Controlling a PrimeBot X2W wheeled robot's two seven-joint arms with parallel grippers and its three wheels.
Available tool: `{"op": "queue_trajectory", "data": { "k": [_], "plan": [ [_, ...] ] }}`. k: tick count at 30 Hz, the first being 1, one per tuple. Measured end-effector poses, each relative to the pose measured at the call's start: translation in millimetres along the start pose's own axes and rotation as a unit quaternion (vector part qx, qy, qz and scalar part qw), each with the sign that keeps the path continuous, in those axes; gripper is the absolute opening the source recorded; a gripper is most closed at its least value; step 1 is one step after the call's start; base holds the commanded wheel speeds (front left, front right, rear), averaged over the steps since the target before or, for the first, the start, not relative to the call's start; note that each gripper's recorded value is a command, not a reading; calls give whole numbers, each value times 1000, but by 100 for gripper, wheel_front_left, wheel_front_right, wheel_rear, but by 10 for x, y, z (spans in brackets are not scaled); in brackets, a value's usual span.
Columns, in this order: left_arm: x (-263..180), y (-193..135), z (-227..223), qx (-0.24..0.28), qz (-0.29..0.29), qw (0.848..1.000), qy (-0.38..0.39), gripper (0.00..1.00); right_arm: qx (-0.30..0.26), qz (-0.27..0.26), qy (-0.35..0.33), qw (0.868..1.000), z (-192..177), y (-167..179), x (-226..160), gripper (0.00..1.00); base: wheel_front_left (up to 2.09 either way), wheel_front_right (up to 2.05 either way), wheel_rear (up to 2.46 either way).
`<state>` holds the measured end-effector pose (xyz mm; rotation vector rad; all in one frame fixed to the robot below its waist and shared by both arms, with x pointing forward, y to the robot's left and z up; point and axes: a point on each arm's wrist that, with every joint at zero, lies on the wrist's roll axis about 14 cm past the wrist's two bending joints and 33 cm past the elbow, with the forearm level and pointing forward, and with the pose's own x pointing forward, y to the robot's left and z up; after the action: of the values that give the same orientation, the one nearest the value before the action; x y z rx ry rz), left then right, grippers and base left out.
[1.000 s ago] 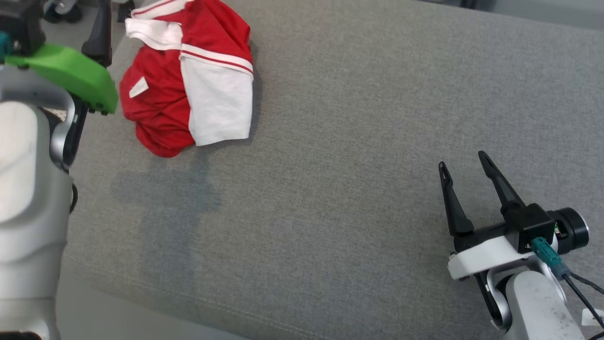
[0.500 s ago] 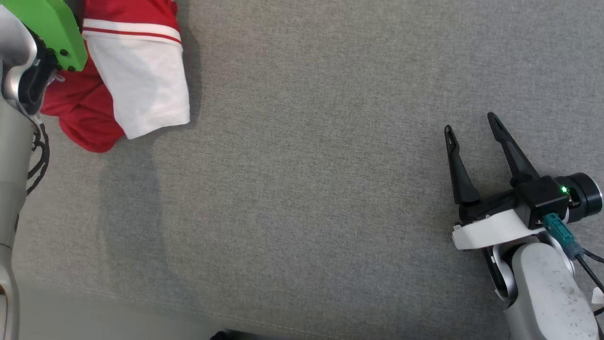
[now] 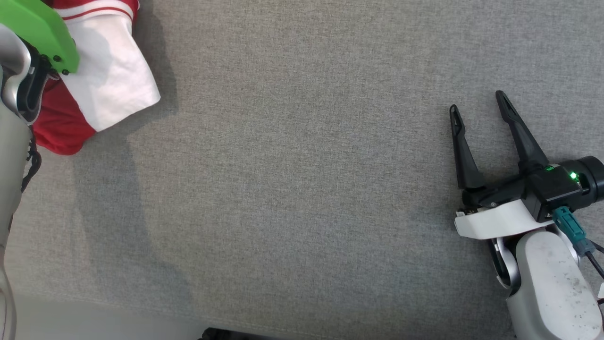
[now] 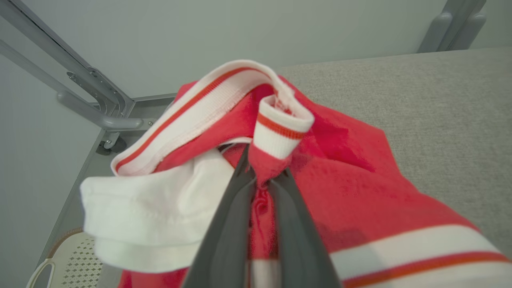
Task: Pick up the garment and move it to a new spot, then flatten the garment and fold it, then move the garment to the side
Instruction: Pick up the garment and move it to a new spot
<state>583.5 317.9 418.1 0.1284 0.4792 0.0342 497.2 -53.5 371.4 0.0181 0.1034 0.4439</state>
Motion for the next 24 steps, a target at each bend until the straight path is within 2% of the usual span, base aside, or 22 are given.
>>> {"op": "queue_trajectory", "data": {
  "k": [9,18,21,24],
  "plan": [
    [-323,-36,813,19,-18,989,-146,0,6,3,-4,1000,213,126,-117,100,0,0,0],
    [-964,-373,1792,60,-77,957,-272,0,9,-19,-29,999,615,149,-500,100,0,0,0],
    [-1210,-506,2086,35,-101,947,-304,0,8,-31,-42,999,761,124,-663,100,0,0,0],
    [-1424,-731,2329,31,-133,934,-329,0,13,-51,-62,997,936,46,-839,100,0,0,0]
  ]
}}
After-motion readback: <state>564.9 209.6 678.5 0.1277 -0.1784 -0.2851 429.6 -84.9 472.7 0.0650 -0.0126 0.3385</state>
